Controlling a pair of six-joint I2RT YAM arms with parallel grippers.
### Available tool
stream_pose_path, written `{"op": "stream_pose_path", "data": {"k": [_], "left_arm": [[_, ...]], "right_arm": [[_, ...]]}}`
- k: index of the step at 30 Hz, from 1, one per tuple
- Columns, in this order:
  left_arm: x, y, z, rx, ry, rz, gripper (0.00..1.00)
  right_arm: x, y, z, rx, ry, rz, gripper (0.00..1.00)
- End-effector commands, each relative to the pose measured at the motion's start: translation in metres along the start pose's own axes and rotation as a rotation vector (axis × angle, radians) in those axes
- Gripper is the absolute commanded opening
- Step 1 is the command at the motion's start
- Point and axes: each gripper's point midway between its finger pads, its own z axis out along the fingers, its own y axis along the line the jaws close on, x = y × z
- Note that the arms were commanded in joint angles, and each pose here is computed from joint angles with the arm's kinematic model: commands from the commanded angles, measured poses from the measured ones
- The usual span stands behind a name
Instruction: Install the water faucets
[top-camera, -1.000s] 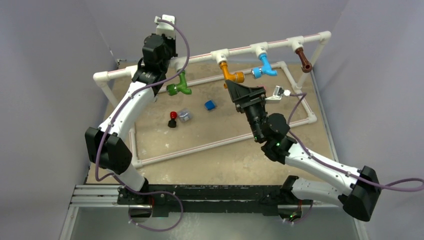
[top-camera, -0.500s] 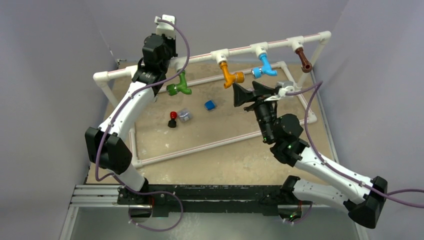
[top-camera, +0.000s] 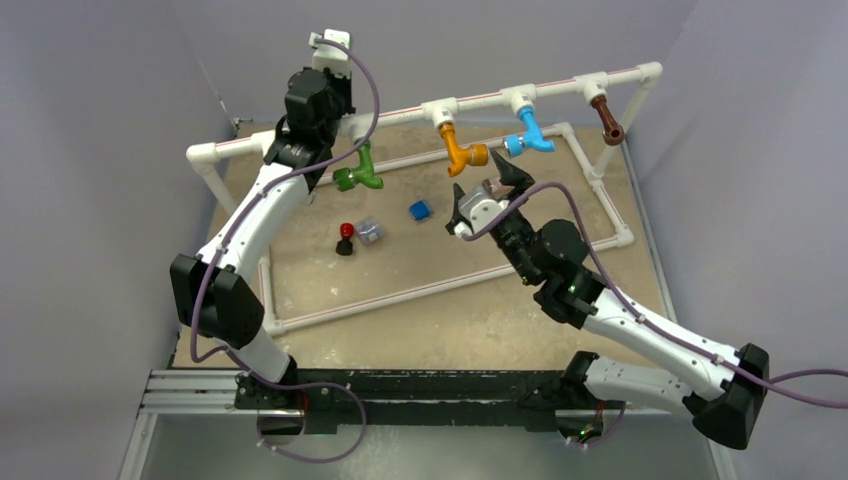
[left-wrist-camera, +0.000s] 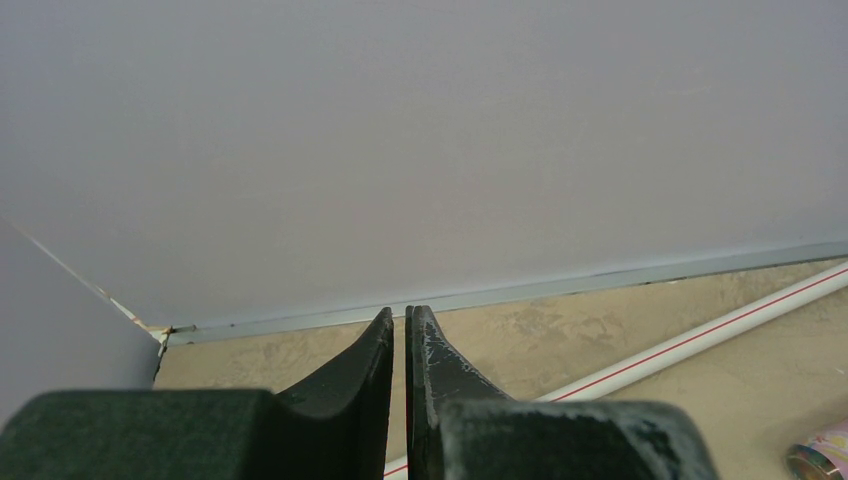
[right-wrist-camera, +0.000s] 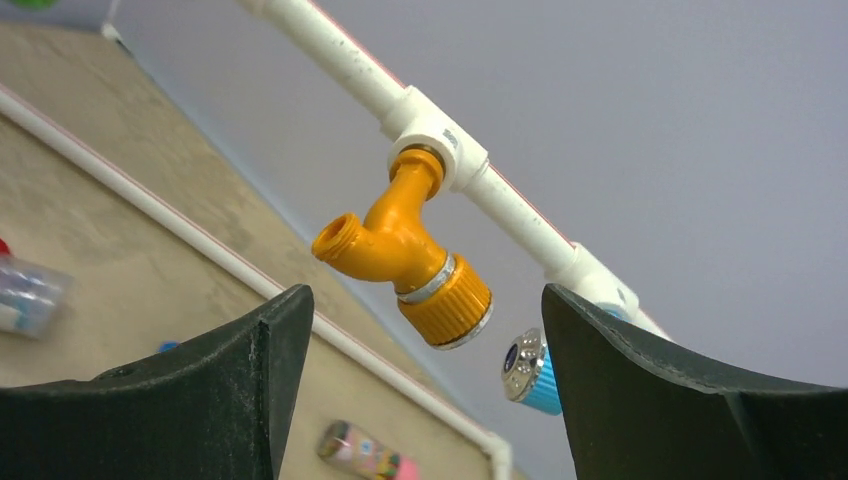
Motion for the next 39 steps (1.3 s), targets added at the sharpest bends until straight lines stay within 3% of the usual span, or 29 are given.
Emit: {"op": "stream_pose_path", "data": {"k": [1, 9, 17, 28, 30, 33, 34, 39], "left_arm": [[0.079, -0.012, -0.002, 0.027, 0.218, 0.066, 0.07], [0.080, -0.012, -0.001, 0.026, 0.221, 0.066, 0.08], [0.081, -0.011, -0.001, 0.023, 0.219, 0.071, 0.08], [0.080, -0.011, -0.001, 0.022, 0.218, 0.072, 0.08], [0.079, -0.011, -0.001, 0.022, 0.217, 0.073, 0.08], [0.078, -0.010, -0.002, 0.021, 0.214, 0.072, 0.08], [0.078, -0.010, -0.001, 0.021, 0.214, 0.072, 0.08], [0.078, -0.010, -0.002, 0.021, 0.214, 0.072, 0.08]], "right_arm": [[-0.015, -0.013, 0.009, 0.006, -0.025, -0.336, 0.85], [-0.023, -0.022, 0.024, 0.137, -0.041, -0.522, 0.84], [-0.013, -0.019, 0.045, 0.199, 0.013, -0.569, 0.75], [-0.008, -0.013, 0.065, 0.224, 0.040, -0.547, 0.41], [-0.007, -0.014, 0.065, 0.232, 0.045, -0.522, 0.30], [-0.003, -0.013, 0.065, 0.244, 0.054, -0.459, 0.04], [-0.001, -0.013, 0.065, 0.250, 0.057, -0.431, 0.00], [0.008, -0.018, 0.059, 0.333, 0.071, -0.280, 0.00]]}}
